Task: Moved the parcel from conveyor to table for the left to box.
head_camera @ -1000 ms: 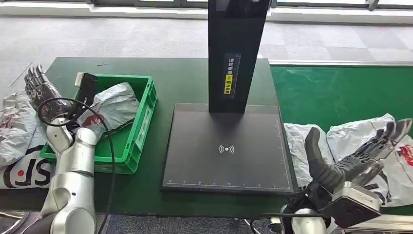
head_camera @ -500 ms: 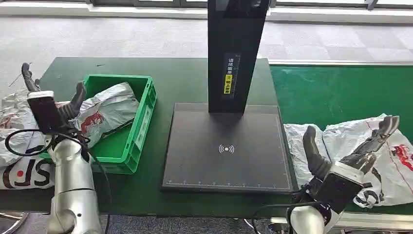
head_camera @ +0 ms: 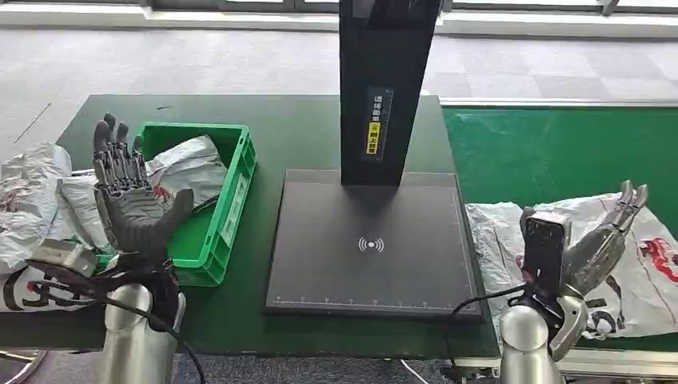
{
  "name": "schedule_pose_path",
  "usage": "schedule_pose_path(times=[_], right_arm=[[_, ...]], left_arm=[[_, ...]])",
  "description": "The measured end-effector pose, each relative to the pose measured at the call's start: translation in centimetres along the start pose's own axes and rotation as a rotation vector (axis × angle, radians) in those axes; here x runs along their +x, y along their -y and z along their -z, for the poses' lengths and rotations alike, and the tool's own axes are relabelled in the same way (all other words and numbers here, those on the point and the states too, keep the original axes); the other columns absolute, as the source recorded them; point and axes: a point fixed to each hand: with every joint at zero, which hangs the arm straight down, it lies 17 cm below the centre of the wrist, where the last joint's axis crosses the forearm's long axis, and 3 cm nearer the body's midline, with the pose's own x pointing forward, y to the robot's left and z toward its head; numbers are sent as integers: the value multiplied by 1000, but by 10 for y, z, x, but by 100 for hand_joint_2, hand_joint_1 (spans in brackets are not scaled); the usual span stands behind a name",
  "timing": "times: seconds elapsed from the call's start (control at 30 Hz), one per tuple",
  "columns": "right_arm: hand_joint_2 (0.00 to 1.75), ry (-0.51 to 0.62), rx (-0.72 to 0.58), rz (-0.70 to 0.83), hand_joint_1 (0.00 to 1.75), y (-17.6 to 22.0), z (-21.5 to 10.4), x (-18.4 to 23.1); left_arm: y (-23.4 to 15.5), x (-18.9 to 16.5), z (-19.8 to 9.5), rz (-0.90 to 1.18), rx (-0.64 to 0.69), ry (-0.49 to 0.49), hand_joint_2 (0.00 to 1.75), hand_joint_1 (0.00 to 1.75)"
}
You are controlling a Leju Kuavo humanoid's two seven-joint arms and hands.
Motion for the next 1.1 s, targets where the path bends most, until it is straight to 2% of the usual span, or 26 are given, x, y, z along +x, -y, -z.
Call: schedule_pose_path(times=[0.2, 0.57, 0.77, 0.93, 1.1], right_arm=[[175, -62, 52, -30, 0, -11, 10, -32], [175, -98, 77, -45, 0, -18, 10, -49], [175, -168, 154, -62, 0, -38, 9, -65], [175, -233, 302, -21, 0, -75, -7, -85], [175, -237, 314, -18, 0, -77, -8, -86]], left_arm=[[24, 23, -12, -54, -47, 23, 175, 0], [33, 37, -14, -71, -62, 43, 175, 0], [36, 41, -14, -52, -78, 55, 175, 0], [38, 45, -17, -50, -95, 58, 175, 0], [38, 45, -17, -49, -97, 58, 175, 0]])
